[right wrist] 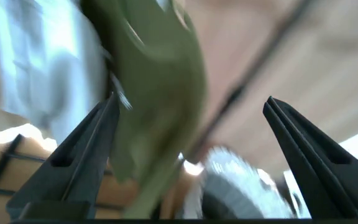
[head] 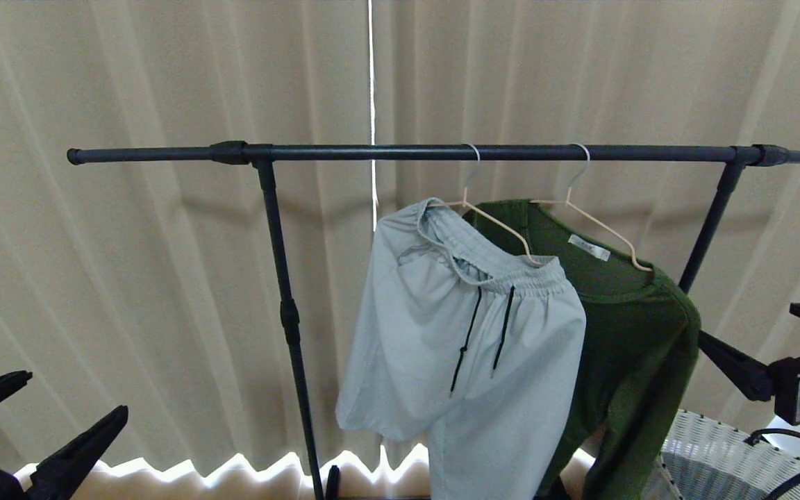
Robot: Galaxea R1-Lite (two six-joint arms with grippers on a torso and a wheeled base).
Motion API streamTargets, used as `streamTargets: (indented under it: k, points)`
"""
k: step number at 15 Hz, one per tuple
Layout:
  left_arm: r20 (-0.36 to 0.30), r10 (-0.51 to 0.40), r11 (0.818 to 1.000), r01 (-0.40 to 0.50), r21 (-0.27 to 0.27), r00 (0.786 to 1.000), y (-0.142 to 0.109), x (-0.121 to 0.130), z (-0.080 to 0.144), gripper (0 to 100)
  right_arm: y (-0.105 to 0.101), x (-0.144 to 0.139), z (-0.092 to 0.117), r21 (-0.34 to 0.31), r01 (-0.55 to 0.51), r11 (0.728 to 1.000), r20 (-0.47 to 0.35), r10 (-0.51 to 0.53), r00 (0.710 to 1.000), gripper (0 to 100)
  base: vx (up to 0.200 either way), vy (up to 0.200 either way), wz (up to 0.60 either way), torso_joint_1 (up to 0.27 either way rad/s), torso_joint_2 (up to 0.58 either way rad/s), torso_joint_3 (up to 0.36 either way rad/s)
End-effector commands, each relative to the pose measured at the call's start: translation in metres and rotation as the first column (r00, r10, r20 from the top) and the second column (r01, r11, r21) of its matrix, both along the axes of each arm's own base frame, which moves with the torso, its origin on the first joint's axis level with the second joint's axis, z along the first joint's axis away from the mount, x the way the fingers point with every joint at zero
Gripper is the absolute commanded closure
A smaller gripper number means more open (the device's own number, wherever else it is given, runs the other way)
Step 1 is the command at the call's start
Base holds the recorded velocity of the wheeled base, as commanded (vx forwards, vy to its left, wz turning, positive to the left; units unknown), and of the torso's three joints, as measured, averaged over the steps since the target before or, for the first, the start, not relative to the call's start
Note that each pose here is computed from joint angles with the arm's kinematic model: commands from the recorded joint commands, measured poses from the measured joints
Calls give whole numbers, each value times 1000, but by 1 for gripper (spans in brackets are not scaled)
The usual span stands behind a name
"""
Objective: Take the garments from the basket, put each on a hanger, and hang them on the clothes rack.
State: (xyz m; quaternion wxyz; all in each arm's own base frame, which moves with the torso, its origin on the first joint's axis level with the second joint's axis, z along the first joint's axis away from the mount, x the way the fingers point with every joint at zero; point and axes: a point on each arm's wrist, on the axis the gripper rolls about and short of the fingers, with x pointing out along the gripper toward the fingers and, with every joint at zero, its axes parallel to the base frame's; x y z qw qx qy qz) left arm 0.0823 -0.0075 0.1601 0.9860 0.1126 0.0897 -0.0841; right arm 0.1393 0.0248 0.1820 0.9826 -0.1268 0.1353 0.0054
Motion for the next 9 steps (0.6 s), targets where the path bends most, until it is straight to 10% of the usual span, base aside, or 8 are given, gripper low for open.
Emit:
streamTargets:
  k: [1, 9]
  points:
    - [15, 31, 1000, -31, -1, 999, 3, -1, 2, 0, -12, -13, -13, -3, 69, 998, -21, -69, 997, 0, 0, 0, 0, 0, 0, 0]
    - [0, 38, 999, -38, 0, 999, 3, -2, -2, 0, -34, -71, -64, 59, 308, 949, -98, -302, 948, 0, 0, 0, 0, 0, 0, 0]
